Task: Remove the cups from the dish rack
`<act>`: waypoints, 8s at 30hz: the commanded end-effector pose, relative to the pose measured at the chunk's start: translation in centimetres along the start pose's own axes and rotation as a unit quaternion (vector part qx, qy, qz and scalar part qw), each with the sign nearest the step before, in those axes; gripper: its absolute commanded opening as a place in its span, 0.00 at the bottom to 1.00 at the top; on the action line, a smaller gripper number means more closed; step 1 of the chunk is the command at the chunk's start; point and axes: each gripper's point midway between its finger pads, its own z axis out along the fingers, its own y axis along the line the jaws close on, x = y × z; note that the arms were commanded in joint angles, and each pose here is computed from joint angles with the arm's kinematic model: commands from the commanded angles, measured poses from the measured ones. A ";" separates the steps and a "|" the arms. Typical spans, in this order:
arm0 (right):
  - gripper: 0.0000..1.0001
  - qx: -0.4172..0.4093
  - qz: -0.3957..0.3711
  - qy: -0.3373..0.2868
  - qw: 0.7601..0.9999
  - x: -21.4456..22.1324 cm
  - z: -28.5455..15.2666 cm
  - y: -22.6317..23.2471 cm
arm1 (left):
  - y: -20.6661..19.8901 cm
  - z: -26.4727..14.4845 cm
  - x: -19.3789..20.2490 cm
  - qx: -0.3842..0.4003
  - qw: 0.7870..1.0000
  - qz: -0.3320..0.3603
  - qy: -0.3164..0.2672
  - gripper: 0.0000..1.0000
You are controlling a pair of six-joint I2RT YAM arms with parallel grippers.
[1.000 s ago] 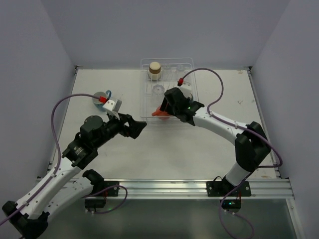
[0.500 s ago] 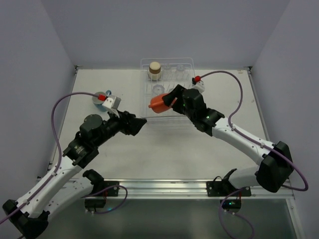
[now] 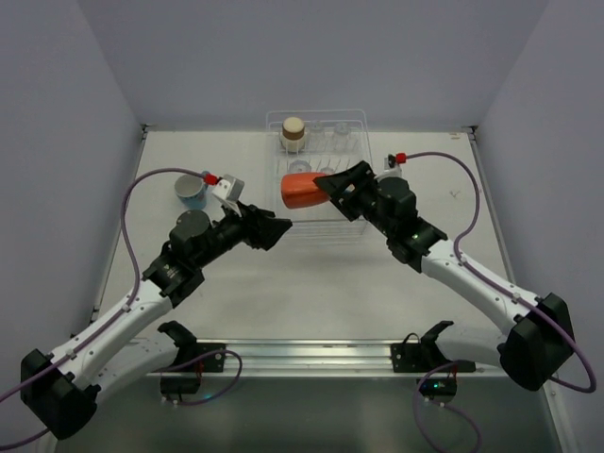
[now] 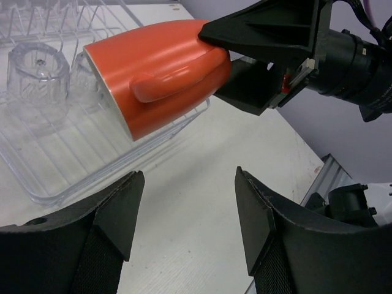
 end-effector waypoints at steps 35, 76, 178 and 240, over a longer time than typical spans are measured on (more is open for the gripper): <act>0.63 -0.257 0.135 0.131 0.948 1.7 -4.4 10.6 | -6.0 -0.9 -11.1 0.077 0.984 0.059 -0.150 0.00; 0.99 0.069 -0.252 0.027 0.965 -0.4 -6.1 -3.6 | 25.5 5.1 -2.5 -0.393 0.890 -0.020 0.231 0.00; 0.00 0.385 -0.328 -0.061 0.861 -8.0 7.9 -18.2 | 2.1 -5.4 -5.4 -0.108 0.990 0.089 -0.004 1.00; 0.00 -0.311 -0.056 0.142 0.938 4.5 -7.8 9.3 | -7.8 5.3 -9.7 0.206 0.969 -0.081 -0.111 0.44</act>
